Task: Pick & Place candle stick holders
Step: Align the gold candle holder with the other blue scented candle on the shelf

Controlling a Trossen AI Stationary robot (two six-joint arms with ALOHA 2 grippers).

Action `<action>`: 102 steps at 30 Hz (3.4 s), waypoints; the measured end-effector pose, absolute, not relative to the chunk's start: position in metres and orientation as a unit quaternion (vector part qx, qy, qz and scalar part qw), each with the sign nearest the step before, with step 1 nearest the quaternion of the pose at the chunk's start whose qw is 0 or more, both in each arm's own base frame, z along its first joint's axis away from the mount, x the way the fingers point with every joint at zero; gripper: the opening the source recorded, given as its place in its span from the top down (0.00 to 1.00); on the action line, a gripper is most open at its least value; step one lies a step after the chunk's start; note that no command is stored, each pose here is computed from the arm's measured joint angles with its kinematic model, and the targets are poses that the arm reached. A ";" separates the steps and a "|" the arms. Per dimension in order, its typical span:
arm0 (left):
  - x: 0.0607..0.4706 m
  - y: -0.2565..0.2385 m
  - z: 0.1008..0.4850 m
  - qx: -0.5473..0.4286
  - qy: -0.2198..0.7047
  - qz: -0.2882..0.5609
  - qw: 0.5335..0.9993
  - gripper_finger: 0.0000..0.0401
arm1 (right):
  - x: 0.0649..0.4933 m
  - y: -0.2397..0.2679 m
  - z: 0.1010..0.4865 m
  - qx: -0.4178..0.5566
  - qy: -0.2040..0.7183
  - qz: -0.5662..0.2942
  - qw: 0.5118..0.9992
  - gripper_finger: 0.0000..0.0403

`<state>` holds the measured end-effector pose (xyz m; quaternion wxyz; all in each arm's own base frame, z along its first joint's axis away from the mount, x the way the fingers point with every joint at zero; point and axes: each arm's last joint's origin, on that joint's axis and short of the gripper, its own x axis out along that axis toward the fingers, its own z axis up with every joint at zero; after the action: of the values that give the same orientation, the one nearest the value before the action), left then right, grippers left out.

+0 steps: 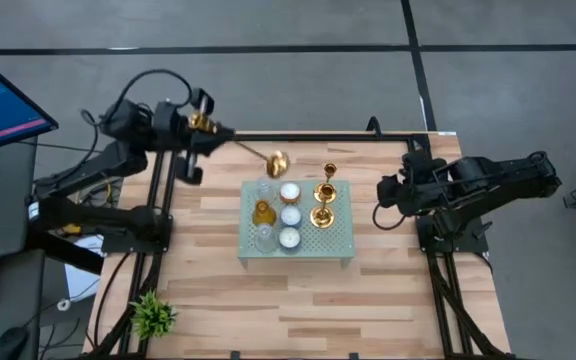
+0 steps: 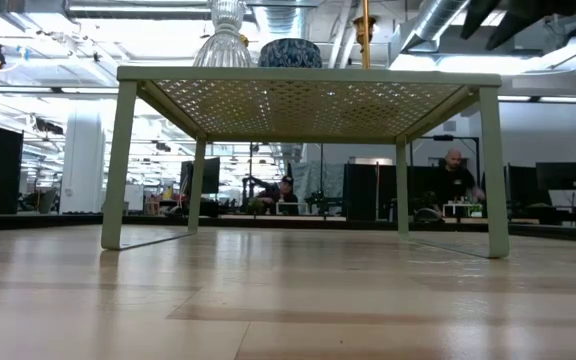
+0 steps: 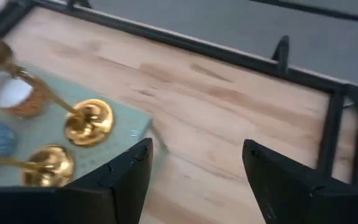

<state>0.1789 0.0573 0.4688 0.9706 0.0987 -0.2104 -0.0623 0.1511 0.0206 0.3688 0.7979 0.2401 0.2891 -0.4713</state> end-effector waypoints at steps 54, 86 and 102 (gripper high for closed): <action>0.376 -0.098 0.378 -0.008 -0.016 0.054 0.998 0.97 | 0.121 0.015 0.380 0.226 0.334 -0.397 0.825 0.41; 0.380 -0.098 0.360 0.008 0.043 0.083 0.996 0.97 | 0.121 0.016 0.379 0.234 0.343 -0.388 0.823 0.41; 0.385 -0.093 0.356 0.005 0.048 0.082 0.995 0.97 | 0.121 0.016 0.379 0.233 0.343 -0.388 0.823 0.41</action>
<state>0.3846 -0.0928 0.3562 0.9954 0.0053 0.0481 0.0822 0.1209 0.0157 0.3792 0.8229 0.2334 0.3429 -0.3883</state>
